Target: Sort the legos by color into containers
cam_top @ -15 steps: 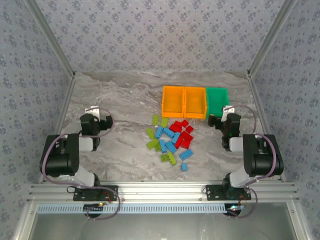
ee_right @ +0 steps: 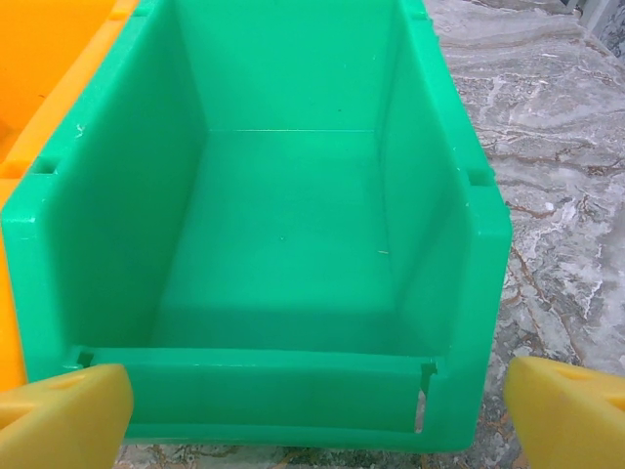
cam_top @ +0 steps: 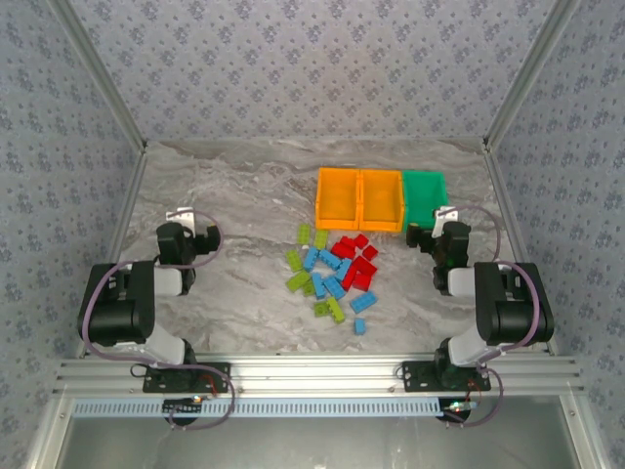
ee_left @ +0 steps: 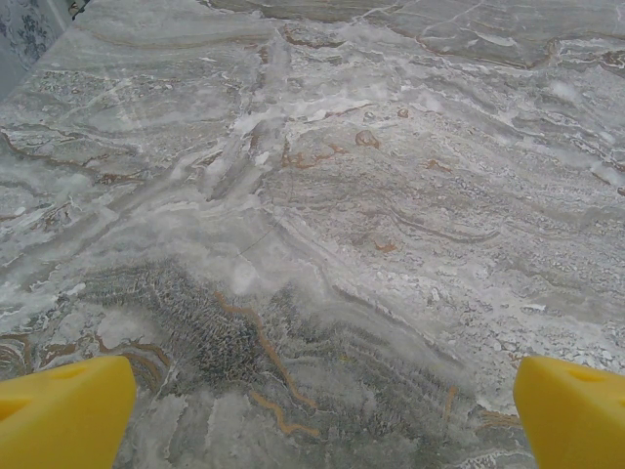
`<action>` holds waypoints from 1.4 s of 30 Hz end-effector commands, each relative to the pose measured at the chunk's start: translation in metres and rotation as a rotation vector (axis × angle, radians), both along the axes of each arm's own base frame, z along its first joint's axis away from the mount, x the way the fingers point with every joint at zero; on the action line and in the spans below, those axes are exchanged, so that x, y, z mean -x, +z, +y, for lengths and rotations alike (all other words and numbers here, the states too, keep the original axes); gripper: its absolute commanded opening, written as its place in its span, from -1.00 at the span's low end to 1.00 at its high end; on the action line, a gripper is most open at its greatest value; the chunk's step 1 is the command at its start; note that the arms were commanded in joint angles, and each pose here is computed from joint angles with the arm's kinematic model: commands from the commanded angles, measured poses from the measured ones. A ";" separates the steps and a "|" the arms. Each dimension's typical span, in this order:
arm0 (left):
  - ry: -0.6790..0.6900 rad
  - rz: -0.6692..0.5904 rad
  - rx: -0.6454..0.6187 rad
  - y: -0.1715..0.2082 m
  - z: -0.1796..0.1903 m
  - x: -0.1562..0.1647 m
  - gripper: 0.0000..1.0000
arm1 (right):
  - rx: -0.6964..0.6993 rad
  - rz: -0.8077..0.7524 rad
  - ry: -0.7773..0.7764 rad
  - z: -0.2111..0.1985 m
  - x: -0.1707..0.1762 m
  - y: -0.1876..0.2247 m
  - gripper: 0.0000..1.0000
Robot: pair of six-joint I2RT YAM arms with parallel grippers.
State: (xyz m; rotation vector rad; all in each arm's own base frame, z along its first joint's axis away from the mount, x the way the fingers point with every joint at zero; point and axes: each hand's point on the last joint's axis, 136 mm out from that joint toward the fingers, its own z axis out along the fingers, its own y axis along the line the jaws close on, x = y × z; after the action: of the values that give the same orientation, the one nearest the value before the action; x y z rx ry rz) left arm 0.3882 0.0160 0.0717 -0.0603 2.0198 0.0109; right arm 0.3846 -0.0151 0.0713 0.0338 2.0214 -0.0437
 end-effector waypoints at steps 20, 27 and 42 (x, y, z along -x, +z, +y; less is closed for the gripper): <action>-0.489 -0.216 -0.104 0.150 -0.148 0.065 0.98 | -0.459 0.547 0.041 0.095 0.132 0.075 1.00; -1.166 -0.258 -0.161 0.144 -0.301 0.173 0.98 | -0.327 0.688 0.089 0.131 0.131 0.046 1.00; -1.356 -0.270 -0.222 0.077 -0.320 0.223 0.98 | -0.172 0.887 0.181 0.198 0.125 -0.013 0.65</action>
State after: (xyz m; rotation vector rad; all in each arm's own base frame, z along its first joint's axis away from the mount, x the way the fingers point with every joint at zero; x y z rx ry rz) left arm 0.1654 -0.2967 0.1235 1.4040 1.5310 -0.5504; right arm 0.2600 0.1796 0.0576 -0.0996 2.8970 0.3091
